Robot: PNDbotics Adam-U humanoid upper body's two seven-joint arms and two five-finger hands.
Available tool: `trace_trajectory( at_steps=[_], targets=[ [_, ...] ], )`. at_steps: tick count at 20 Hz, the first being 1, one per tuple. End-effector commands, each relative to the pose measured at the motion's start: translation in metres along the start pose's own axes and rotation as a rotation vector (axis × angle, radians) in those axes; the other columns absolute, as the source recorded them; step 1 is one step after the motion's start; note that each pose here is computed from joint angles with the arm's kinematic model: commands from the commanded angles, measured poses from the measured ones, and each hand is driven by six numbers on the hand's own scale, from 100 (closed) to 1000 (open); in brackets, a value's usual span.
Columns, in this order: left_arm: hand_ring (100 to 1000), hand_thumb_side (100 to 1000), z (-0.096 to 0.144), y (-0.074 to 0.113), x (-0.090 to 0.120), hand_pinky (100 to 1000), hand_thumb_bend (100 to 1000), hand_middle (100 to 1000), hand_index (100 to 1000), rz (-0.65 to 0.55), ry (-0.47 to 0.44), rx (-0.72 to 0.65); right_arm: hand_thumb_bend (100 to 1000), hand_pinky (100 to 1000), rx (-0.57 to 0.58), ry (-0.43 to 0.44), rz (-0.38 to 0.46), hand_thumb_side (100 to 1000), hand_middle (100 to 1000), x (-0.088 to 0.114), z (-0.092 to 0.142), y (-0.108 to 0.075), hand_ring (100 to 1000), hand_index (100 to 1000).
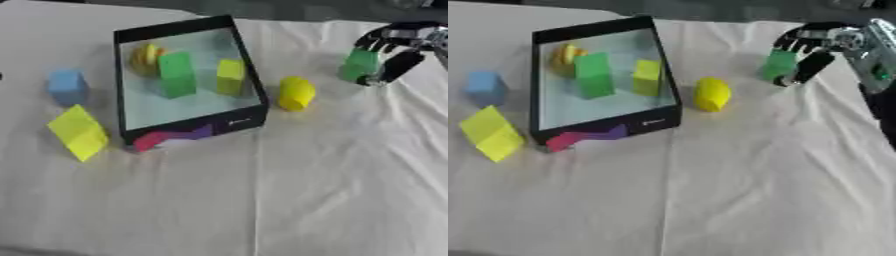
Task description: Pick up objects on the table and place them in the box.
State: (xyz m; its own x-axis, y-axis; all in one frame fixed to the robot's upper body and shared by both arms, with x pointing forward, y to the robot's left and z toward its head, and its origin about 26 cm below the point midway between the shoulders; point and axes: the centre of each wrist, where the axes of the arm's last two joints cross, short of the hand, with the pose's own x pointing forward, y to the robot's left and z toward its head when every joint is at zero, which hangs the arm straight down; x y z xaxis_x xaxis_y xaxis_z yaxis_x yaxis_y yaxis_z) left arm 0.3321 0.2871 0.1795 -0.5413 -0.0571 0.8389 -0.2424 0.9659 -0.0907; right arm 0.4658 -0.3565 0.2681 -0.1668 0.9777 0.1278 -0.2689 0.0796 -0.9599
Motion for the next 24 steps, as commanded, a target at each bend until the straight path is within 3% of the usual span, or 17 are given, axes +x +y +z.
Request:
trace_trajectory(
  at_steps=[1,3,6,12,16,21,24],
  targets=[
    [782,790,-0.005,-0.003,0.012,737,125,756,800,0.003,-0.044,-0.016,412,863,-0.057,0.034,0.004,267,817,-0.005,0.006,-0.013,861,904],
    [782,791,-0.005,-0.003,0.012,737,124,756,799,0.004,-0.044,-0.017,372,835,-0.079,0.042,-0.006,277,744,-0.006,0.006,-0.013,818,856],
    [783,791,-0.005,-0.004,0.011,737,125,755,799,0.002,-0.040,-0.023,296,780,-0.150,0.051,-0.050,215,622,-0.004,0.005,-0.014,732,769],
    [782,787,-0.005,-0.004,0.011,737,127,754,798,0.001,-0.040,-0.027,395,678,-0.266,0.069,-0.061,144,484,0.000,0.005,-0.015,577,643],
    [782,786,-0.006,-0.004,0.011,736,126,753,797,0.001,-0.041,-0.028,424,605,-0.337,0.084,-0.052,144,425,0.000,0.004,-0.014,514,576],
    [782,787,-0.005,-0.004,0.011,736,126,752,797,-0.005,-0.036,-0.037,417,592,-0.387,0.074,-0.053,115,415,0.004,0.004,-0.014,503,567],
    [783,786,-0.004,-0.002,0.009,736,127,753,797,-0.014,-0.031,-0.033,416,598,-0.397,0.034,-0.054,106,419,0.012,0.009,-0.025,507,571]
  ],
)
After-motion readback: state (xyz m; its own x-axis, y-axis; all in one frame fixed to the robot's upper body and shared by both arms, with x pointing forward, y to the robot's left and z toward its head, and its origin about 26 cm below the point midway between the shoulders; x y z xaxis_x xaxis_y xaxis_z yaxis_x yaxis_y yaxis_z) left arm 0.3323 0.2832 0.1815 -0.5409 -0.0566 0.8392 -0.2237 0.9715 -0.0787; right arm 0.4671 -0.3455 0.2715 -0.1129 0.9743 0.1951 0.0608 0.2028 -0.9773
